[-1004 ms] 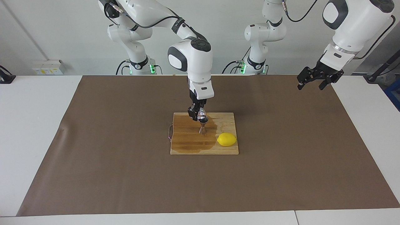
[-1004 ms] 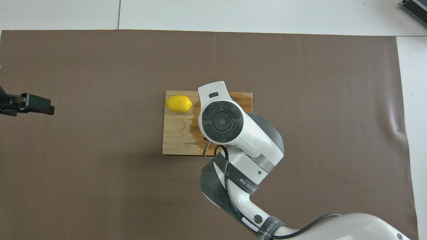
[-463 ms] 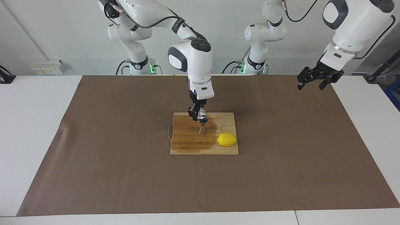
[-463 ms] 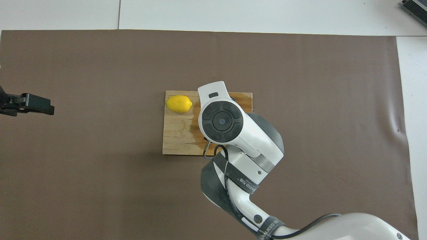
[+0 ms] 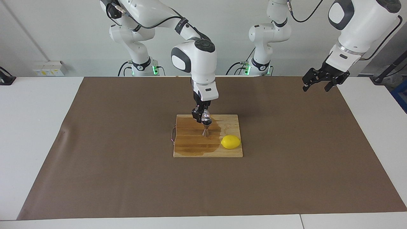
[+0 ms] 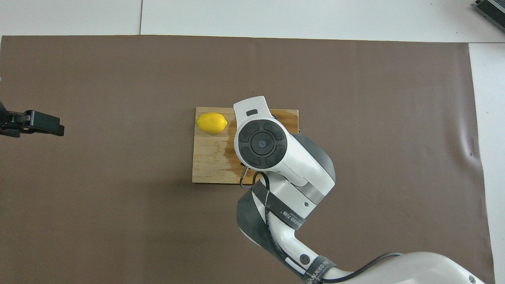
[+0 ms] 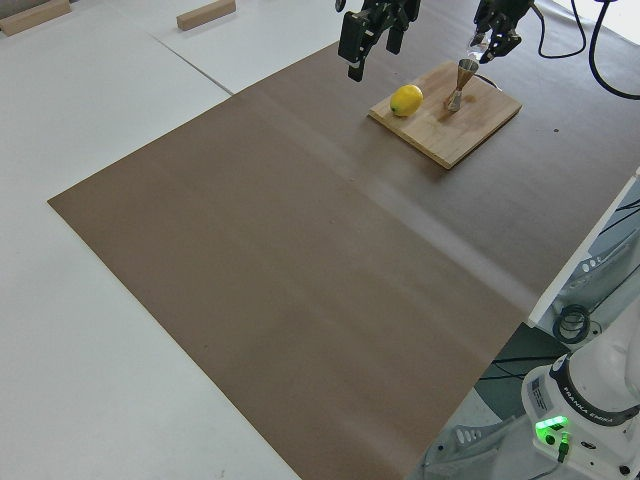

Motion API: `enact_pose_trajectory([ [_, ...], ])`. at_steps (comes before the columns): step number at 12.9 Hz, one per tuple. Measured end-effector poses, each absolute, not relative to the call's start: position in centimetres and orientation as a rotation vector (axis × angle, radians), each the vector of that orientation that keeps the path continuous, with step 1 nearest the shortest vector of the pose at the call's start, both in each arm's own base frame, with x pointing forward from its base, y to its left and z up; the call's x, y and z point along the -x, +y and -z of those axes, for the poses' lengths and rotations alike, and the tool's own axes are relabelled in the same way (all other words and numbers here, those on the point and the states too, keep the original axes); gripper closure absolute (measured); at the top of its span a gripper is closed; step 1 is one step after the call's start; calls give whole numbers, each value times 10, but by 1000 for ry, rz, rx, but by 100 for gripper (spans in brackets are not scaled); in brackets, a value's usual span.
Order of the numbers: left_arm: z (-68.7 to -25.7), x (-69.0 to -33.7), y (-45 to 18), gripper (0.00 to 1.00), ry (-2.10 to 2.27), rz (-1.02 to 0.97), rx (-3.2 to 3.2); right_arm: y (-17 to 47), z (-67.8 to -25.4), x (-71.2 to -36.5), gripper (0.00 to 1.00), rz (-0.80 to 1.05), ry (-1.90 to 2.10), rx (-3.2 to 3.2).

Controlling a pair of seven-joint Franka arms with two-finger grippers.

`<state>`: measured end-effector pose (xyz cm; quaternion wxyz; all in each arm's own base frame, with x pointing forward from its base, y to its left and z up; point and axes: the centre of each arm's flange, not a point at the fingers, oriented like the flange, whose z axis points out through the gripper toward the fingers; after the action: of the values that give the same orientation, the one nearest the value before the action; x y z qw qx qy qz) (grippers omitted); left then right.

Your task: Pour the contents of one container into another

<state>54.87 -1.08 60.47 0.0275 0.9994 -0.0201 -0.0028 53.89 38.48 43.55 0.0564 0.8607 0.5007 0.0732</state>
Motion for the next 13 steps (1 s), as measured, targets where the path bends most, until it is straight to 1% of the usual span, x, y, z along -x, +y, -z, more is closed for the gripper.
enact_pose_trajectory([
  [4, -605, -549, -11, 0, -62, 9, -3086, 384, -455, -541, 51, -271, 1517, -2660],
  [7, -605, -549, -11, 0, -62, 9, -3086, 355, -495, -551, 51, -353, 1575, -2743],
  [10, -605, -549, -11, 0, -62, 9, -3086, 277, -530, -580, 51, -470, 1675, -2794],
  [13, -605, -549, -11, 0, -62, 9, -3086, 177, -533, -603, 51, -585, 1778, -2779],
])
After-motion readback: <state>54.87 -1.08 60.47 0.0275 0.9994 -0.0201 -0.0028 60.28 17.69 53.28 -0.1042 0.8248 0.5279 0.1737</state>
